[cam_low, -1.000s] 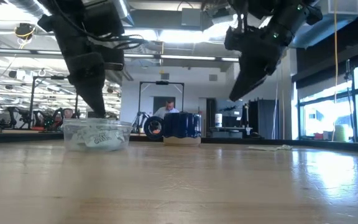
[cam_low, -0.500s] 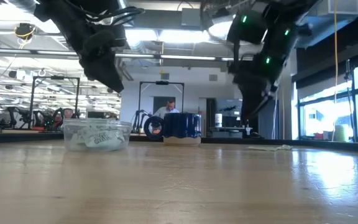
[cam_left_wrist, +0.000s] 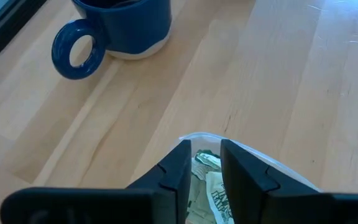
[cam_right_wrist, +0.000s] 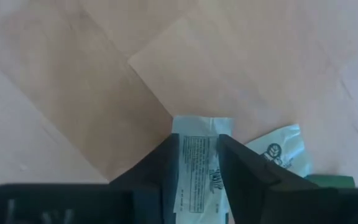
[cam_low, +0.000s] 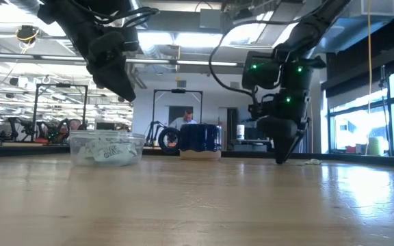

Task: Pick and place Stevia / Truvia into bins
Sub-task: Put the bottom white stevia packet into the transparent container, then put the white stevia packet into the transparent container

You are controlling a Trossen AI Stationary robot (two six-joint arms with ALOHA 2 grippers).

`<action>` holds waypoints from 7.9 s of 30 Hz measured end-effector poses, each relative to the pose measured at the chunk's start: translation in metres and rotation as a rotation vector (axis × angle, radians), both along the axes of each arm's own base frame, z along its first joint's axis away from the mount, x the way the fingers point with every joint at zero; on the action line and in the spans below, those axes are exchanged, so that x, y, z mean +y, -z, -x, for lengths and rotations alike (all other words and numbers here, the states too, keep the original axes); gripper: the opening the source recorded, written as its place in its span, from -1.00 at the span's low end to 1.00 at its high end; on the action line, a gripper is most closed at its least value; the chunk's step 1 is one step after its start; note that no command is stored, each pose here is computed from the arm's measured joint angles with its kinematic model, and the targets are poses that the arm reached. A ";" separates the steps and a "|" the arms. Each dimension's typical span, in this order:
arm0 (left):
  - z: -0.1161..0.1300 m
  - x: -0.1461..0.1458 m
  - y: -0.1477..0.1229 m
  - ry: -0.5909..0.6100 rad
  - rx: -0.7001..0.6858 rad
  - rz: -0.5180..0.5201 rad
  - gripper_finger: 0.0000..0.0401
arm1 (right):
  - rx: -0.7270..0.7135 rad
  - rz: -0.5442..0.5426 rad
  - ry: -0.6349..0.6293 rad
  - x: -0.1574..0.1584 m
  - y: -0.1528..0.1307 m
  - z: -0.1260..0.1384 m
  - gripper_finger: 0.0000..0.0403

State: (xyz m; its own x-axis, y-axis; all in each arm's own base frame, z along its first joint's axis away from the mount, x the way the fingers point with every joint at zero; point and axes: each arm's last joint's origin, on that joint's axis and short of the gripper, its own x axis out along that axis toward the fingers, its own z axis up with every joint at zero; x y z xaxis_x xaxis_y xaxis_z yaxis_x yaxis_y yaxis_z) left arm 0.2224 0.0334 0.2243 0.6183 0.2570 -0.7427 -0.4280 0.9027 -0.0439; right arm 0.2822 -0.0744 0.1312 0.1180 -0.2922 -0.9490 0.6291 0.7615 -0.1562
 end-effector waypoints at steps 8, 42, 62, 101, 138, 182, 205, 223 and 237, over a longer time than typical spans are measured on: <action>0.000 0.000 0.000 0.001 0.001 0.000 -0.61 | 0.004 -0.031 0.000 -0.002 0.003 -0.001 -0.58; -0.032 -0.010 -0.012 0.395 -0.245 -0.158 -0.51 | -0.607 -0.064 -0.376 0.061 -0.102 -0.006 -0.99; -0.080 -0.042 -0.020 0.739 -0.731 -0.335 -0.26 | -1.211 -0.116 -0.863 0.130 -0.166 -0.015 -1.00; -0.079 -0.056 -0.038 0.747 -0.922 -0.362 -0.29 | -1.217 -0.046 -0.794 0.128 -0.153 -0.031 -1.00; -0.079 -0.057 -0.033 0.788 -0.881 -0.344 -0.97 | -1.231 -0.024 -0.811 0.128 -0.155 -0.031 -0.96; -0.018 0.004 0.041 0.155 0.129 0.416 -0.98 | -0.682 0.189 -0.408 0.092 -0.136 0.013 -0.25; -0.006 0.011 0.010 0.073 0.022 0.098 -0.68 | -0.278 0.123 -0.102 0.034 -0.095 0.029 -0.43; -0.007 0.008 0.008 0.089 0.008 0.097 -0.69 | 0.047 -0.090 0.183 -0.004 -0.006 0.016 -0.58; -0.007 0.008 0.009 0.089 0.008 0.097 -0.68 | 0.055 -0.145 0.195 -0.009 -0.001 0.016 -0.81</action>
State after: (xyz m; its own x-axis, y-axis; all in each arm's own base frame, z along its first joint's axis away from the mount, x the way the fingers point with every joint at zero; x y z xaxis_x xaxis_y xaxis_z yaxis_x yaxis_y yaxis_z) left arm 0.2291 0.0413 0.2158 0.6293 0.1279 -0.7666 -0.3468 0.9289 -0.1297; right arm 0.2665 -0.0833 0.1323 0.0198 -0.1648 -0.9861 0.7598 0.6436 -0.0924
